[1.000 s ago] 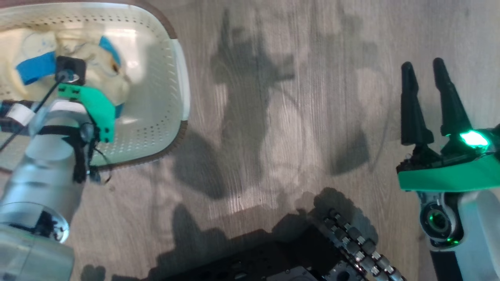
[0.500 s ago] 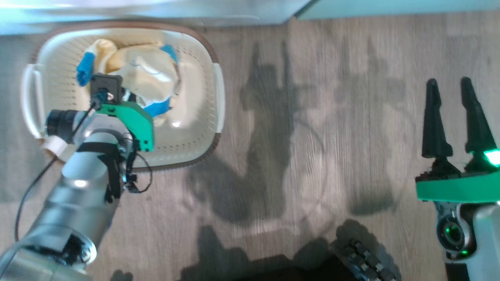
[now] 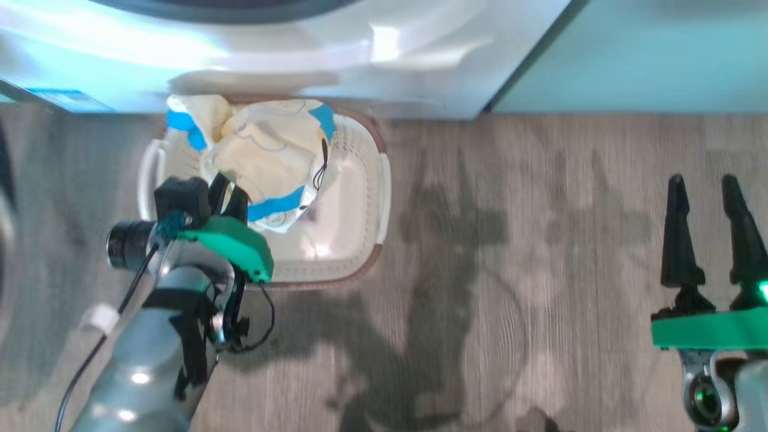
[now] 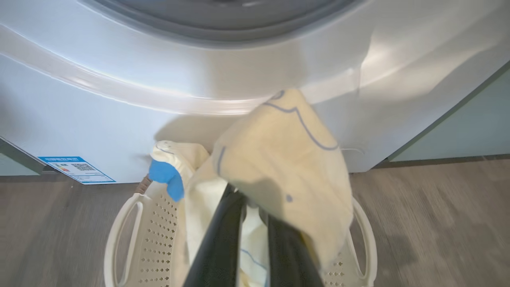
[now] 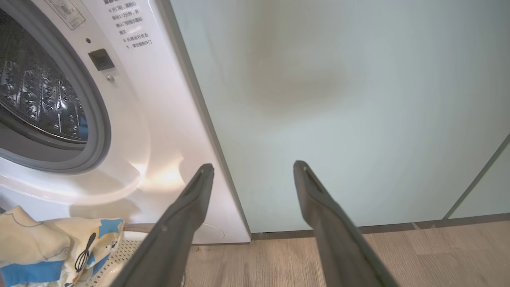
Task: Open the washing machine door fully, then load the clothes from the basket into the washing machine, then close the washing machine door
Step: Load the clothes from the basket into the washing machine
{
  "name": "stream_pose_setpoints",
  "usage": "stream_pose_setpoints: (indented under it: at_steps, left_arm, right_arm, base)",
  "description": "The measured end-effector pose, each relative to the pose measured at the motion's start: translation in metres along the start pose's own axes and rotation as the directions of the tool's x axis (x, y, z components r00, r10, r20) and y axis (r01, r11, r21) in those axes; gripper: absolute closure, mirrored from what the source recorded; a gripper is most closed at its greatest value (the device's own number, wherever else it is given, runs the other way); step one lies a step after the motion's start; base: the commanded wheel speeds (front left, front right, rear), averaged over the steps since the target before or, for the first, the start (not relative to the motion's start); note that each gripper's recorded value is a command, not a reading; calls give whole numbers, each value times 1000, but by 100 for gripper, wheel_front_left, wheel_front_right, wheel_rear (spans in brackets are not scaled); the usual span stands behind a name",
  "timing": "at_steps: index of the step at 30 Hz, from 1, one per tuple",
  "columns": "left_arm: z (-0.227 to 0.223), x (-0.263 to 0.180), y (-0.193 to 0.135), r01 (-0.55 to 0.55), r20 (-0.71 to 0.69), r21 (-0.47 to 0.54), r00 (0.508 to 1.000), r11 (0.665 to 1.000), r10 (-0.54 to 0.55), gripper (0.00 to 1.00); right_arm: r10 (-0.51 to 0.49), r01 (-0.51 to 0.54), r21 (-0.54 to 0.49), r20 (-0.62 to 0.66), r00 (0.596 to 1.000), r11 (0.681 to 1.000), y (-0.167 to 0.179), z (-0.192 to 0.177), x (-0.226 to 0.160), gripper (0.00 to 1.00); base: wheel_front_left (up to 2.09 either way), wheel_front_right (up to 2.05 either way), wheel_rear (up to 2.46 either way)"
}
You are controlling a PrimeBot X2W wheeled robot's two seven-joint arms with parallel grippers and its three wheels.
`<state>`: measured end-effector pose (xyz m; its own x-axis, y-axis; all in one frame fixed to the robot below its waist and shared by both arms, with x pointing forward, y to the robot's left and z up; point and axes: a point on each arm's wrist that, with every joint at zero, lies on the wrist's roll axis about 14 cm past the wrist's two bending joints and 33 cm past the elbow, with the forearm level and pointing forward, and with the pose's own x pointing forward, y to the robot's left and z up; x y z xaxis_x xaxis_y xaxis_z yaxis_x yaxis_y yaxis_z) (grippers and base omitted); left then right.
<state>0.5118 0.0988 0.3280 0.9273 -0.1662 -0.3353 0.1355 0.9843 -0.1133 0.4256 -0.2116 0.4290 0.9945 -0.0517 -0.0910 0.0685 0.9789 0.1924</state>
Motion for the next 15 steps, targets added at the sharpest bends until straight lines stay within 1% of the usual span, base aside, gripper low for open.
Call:
stream_pose_setpoints:
  at_steps: [6,15]
  left_arm:
    - [45,-40,18,-74,121,-1,990,997,74,100]
    - [96,-107,32,-145,262,2,955,989,139,100]
  right_arm:
    - [15,-15,7,33,999,1000,7,16,-16,0]
    - [44,-45,14,77,996,999,17,37,-46,0]
  base:
    - [0,0,0]
    - [0,0,0]
